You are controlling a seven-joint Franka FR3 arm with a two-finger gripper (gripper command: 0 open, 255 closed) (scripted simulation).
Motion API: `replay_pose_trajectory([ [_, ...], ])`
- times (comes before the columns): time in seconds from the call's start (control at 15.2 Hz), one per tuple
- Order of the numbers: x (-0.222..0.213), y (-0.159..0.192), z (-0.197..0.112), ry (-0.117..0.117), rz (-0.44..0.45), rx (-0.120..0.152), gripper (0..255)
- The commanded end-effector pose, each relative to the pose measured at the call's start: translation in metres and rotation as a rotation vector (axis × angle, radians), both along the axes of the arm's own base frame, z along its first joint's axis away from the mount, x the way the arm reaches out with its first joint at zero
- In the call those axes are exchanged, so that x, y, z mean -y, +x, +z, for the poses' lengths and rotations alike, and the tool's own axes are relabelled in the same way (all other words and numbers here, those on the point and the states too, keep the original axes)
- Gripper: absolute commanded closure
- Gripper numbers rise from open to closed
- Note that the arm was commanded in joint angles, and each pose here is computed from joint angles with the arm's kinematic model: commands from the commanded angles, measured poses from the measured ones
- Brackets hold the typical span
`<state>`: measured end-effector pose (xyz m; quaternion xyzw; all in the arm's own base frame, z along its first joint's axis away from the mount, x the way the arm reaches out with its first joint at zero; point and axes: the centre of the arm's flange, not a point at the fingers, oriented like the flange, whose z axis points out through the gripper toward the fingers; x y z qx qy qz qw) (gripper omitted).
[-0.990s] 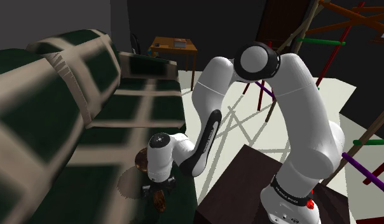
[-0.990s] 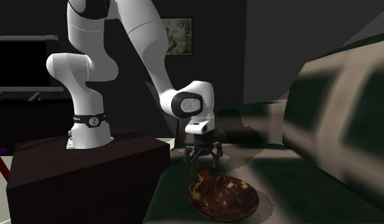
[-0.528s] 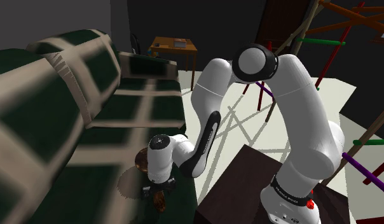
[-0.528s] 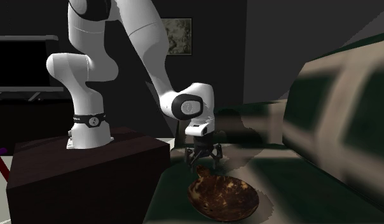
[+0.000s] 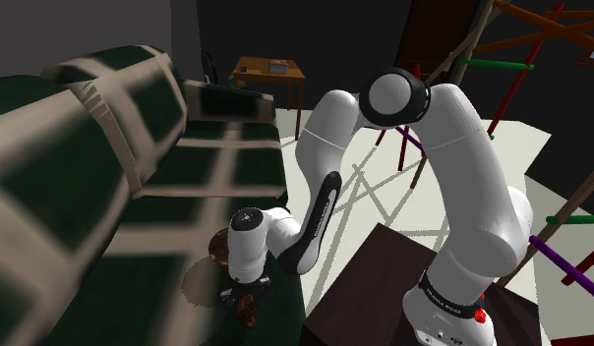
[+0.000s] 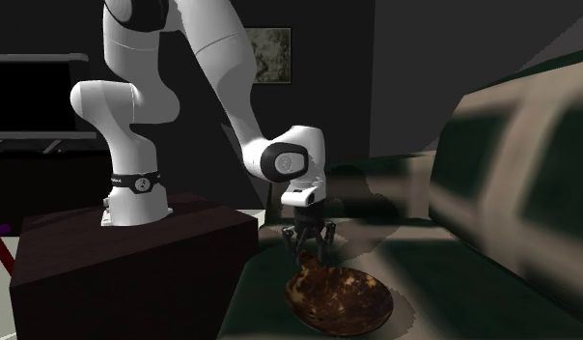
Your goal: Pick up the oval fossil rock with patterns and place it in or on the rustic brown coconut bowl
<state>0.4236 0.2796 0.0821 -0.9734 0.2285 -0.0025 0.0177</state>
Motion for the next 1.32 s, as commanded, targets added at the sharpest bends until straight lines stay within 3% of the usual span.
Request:
replay_pose_trajectory([
  [0.0, 0.000, 0.000, 0.000, 0.000, 0.000, 0.000, 255],
  [0.13, 0.000, 0.000, 0.000, 0.000, 0.000, 0.000, 255],
  [1.25, 0.000, 0.000, 0.089, 0.000, 0.000, 0.000, 255],
])
